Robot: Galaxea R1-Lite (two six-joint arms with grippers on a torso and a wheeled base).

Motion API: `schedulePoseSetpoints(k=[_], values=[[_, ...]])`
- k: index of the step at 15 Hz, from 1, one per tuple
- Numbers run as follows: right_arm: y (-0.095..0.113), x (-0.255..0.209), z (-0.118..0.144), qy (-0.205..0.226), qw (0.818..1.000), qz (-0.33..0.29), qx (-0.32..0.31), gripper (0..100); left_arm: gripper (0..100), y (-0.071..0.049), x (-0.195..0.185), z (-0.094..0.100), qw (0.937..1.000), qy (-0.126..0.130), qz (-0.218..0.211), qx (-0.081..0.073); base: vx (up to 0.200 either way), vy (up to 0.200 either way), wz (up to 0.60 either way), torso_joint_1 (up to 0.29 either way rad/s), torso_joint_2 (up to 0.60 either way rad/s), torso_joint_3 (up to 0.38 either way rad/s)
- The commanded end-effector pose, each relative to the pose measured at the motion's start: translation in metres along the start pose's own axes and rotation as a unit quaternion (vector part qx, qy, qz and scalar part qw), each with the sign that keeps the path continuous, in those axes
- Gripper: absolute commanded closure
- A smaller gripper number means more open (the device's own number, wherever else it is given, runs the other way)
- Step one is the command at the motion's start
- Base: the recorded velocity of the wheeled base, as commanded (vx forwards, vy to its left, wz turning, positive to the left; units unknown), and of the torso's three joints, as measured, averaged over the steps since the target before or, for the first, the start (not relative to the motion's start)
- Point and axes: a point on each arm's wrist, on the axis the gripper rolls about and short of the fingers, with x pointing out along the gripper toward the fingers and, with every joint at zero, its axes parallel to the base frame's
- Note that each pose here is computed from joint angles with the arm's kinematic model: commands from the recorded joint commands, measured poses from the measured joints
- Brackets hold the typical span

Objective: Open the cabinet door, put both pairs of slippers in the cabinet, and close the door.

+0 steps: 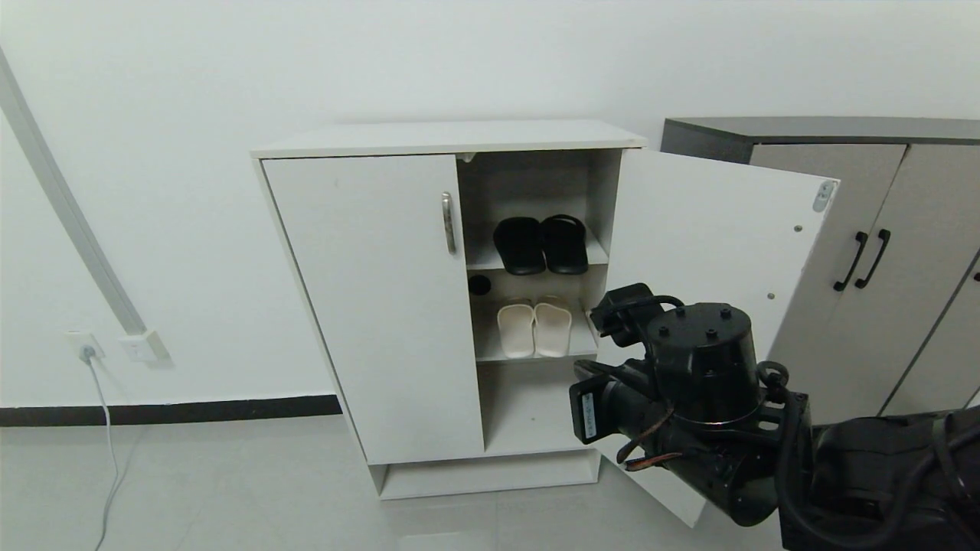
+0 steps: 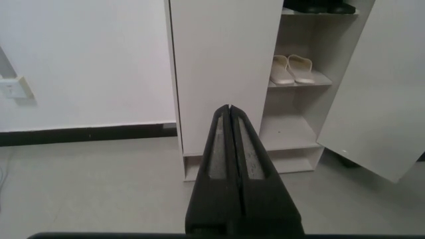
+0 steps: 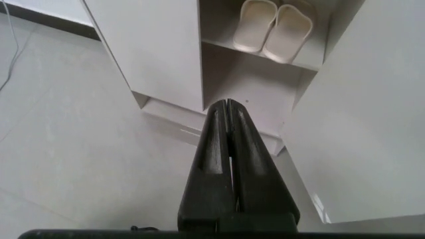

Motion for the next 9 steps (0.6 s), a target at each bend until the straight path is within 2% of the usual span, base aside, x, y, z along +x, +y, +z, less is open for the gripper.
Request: schedulePoseSetpoints(k=[1,4,9], values=[[0.0003,0.0004,-0.0003,0.0,1.0,0.0,0.0,100,100,0.0,0.0,0.0001,1.0,0.0,0.0,0.0,0.0,0.0,0.0,0.032,-0.34,-0.31],[-0.0001,0.0006,-0.0003,0.0,1.0,-0.001,-0.001,100,100,0.0,0.0,0.0001,1.0,0.0,0.0,0.0,0.0,0.0,0.0,0.049,-0.41,-0.341],[-0.0001,0.0009,-0.0008,0.001,1.0,-0.001,-0.001,100,100,0.0,0.0,0.0001,1.0,0.0,0.0,0.0,0.0,0.0,0.0,0.116,-0.46,-0.344]])
